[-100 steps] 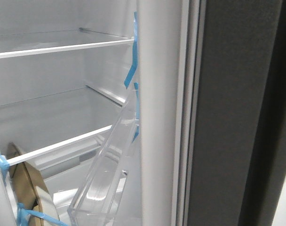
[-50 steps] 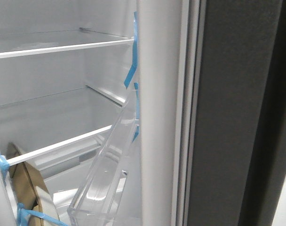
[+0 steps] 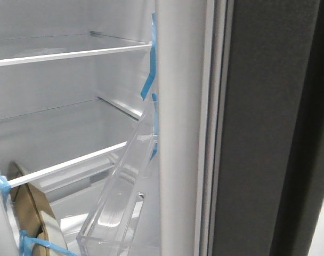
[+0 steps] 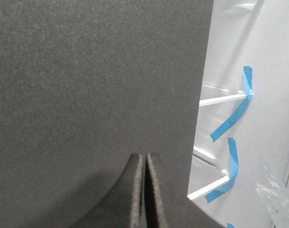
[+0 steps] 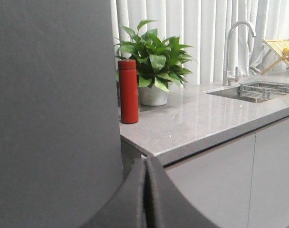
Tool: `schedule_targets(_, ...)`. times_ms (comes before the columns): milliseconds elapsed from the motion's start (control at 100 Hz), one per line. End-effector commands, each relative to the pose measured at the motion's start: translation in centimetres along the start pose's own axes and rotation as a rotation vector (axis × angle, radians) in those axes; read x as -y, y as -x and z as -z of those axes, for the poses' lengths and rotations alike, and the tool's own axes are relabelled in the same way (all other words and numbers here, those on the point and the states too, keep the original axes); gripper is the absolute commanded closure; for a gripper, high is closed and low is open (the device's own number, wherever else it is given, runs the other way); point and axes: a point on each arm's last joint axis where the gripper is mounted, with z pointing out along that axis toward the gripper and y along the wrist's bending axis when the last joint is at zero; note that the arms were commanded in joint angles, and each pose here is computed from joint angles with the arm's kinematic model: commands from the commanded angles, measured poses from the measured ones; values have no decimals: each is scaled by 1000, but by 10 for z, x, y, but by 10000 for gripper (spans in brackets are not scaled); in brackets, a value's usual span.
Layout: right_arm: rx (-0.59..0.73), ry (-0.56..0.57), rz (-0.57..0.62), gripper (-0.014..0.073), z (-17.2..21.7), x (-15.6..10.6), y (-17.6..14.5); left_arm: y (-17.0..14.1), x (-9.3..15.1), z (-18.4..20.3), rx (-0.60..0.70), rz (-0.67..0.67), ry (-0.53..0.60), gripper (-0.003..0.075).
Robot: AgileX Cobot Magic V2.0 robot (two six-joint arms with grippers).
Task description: Close fridge door
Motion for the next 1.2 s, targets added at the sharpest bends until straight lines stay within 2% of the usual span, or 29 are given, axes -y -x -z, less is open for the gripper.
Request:
schedule_targets(0,103,19,6,671,-7,-1,41,-4,0,-2,30,5,-4,741)
schedule_targets(230,163,126,-19,671,-25,-9,103,-4,0,-2,30,5,-4,741)
schedule_targets(580,196,369,-83,671,-51,-32,154,-4,0,-2,30,5,-4,741)
schedule_targets(790,163,483,-115,671,-57,-45,167,-4,0,-2,30,5,-4,741)
schedule_targets(1020,102,558,-190,671,-56,-52,166,-4,0,-2,30,5,-4,741)
schedule_targets(1190,63,606,-189,671,-57,-58,163,-4,0,-2,30,5,-4,741)
